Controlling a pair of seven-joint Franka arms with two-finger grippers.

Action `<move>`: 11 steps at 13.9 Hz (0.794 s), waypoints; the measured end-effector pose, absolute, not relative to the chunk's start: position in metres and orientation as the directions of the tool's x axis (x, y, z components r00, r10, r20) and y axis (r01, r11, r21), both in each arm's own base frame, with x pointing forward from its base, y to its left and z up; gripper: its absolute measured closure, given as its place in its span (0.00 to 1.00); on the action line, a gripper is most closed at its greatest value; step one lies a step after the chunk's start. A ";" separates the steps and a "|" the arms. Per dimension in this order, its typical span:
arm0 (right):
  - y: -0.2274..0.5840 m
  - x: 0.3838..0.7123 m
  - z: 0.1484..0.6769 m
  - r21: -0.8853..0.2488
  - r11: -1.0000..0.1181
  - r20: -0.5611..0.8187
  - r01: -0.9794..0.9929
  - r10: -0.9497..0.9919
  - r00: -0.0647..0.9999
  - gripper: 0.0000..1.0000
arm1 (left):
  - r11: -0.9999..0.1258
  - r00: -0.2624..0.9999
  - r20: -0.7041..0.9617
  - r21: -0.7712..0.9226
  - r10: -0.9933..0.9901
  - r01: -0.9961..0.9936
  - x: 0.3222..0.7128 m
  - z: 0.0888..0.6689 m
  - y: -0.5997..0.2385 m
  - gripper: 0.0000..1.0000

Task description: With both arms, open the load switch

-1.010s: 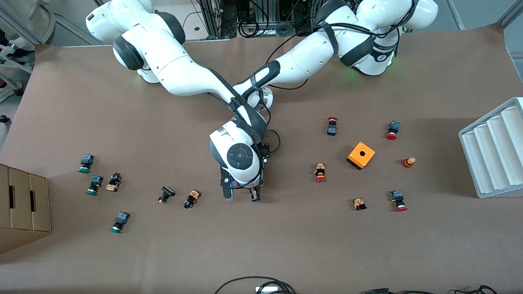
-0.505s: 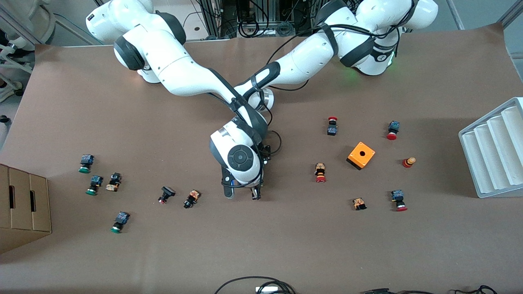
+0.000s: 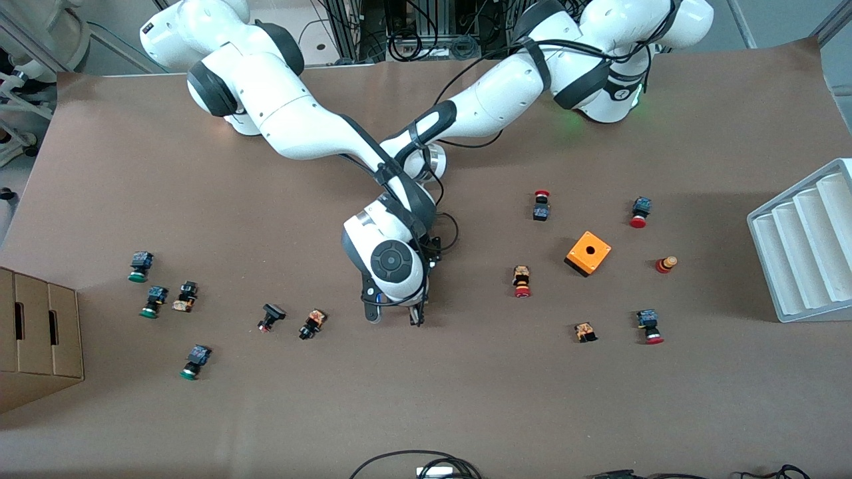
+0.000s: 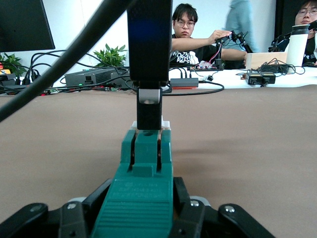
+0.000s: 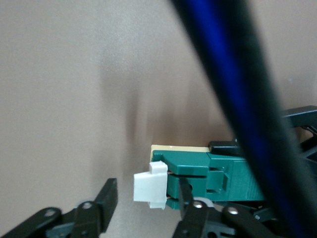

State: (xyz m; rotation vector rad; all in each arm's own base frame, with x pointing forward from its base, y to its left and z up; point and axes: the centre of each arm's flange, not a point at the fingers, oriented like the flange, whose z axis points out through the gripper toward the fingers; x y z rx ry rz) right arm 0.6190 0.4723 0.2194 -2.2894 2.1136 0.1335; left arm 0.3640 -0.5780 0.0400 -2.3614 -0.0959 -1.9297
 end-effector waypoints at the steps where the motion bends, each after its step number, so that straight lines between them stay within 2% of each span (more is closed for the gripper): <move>1: 0.472 0.619 0.218 0.044 -0.076 -0.080 -0.996 -0.994 0.073 0.44 | -0.994 0.200 0.980 -0.030 -0.009 0.106 0.364 0.040 -0.578 0.47; 6: 0.472 0.619 0.219 0.053 -0.053 -0.087 -0.997 -0.995 0.048 0.49 | -0.994 0.200 0.980 -0.030 -0.009 0.106 0.364 0.040 -0.578 0.47; 11: 0.472 0.619 0.219 0.070 -0.033 -0.105 -0.997 -0.994 0.025 0.59 | -0.994 0.200 0.980 -0.030 -0.009 0.106 0.364 0.040 -0.578 0.47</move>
